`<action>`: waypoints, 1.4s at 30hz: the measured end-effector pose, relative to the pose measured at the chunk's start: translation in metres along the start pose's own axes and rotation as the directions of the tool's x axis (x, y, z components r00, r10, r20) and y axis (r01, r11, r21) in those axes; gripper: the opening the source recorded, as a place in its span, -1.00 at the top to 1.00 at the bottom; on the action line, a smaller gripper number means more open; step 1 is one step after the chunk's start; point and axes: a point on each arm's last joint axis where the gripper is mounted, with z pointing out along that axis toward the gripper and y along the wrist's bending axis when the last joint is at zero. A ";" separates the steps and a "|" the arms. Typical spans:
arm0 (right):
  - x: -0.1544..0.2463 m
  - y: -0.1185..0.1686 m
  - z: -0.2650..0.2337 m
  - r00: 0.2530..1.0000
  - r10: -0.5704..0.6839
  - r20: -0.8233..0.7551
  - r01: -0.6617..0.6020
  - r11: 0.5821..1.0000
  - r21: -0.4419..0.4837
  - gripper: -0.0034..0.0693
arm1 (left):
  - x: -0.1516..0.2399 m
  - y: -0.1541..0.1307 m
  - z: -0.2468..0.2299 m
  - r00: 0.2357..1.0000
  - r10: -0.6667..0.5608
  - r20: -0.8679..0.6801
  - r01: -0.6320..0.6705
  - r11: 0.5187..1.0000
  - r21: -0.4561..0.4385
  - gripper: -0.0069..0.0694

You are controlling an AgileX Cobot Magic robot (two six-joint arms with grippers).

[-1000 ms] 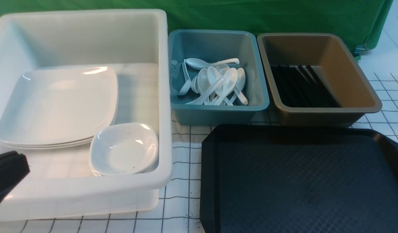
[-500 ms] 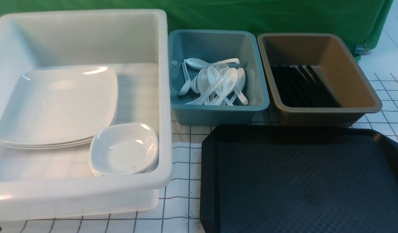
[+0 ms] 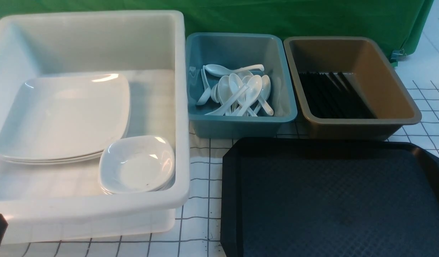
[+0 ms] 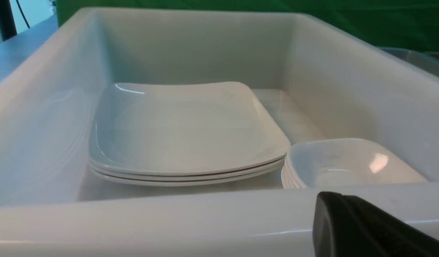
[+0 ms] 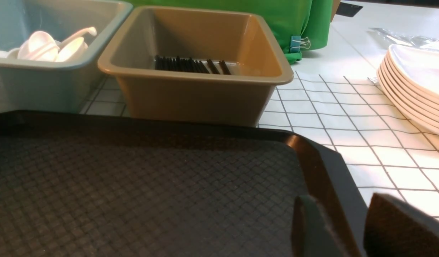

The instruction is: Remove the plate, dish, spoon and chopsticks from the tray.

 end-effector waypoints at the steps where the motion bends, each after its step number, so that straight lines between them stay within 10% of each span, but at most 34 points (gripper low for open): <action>1: 0.000 0.000 0.000 1.000 -0.001 0.000 0.001 1.000 0.000 0.25 | 0.001 0.000 0.000 1.000 -0.003 0.001 0.003 1.000 0.000 0.81; 42: 0.000 0.000 0.000 1.000 0.000 -0.001 0.000 1.000 0.000 0.25 | 0.004 0.006 0.000 0.999 -0.003 -0.032 -0.001 0.994 -0.106 0.81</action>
